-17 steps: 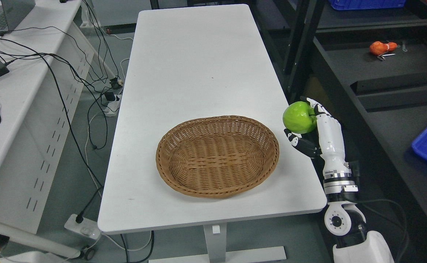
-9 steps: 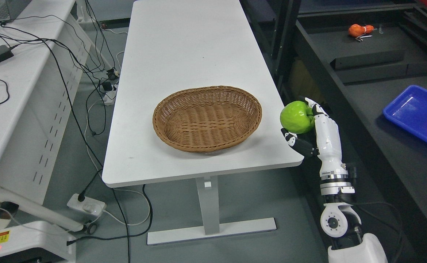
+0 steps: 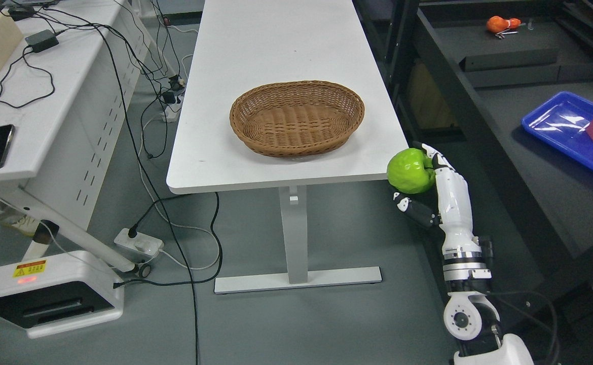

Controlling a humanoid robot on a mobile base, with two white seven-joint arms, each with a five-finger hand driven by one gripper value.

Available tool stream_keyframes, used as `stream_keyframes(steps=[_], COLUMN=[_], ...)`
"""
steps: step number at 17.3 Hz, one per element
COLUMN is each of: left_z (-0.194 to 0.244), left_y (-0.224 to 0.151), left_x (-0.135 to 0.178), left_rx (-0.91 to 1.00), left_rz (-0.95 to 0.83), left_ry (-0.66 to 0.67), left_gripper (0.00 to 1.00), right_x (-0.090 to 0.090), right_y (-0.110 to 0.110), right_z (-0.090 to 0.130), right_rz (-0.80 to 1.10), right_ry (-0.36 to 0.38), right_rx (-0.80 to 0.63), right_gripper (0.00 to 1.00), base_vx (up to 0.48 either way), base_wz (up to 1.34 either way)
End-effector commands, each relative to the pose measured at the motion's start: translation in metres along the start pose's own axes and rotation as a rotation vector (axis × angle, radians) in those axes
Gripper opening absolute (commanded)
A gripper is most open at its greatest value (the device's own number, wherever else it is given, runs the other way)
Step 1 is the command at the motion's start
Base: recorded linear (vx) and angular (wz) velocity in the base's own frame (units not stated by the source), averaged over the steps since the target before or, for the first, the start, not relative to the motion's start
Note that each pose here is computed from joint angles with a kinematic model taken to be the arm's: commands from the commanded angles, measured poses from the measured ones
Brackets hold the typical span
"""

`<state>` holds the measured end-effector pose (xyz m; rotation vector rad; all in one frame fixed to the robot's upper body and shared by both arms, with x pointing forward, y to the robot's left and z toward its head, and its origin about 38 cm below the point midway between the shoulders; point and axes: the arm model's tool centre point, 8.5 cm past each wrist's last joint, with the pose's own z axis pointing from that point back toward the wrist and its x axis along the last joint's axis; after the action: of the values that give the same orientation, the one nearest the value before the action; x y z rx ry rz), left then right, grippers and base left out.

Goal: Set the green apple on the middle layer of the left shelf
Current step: 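Hold the green apple raised in the right hand while driving to the shelf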

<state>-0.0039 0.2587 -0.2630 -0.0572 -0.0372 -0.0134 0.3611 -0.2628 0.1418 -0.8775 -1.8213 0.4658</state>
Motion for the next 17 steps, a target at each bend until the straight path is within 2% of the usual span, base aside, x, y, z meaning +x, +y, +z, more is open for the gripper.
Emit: stream_keyframes(steps=[1, 17], left_z=[0.0016, 0.0015], left_y=[0.0113, 0.0112], left_x=[-0.0005, 0.0], left_rx=[0.018, 0.018], left_rz=[-0.001, -0.001], left_ry=[0.002, 0.001], left_gripper=[1.0, 1.0], right_x=[0.0004, -0.0012], right_y=[-0.0037, -0.0022], right_z=[-0.0022, 0.0018], right_rz=[0.007, 0.007], right_ry=[-0.008, -0.003], right_rx=[-0.008, -0.002], right_gripper=[0.0, 0.0], base_vx=[-0.33, -0.299], base_wz=[0.0, -0.05])
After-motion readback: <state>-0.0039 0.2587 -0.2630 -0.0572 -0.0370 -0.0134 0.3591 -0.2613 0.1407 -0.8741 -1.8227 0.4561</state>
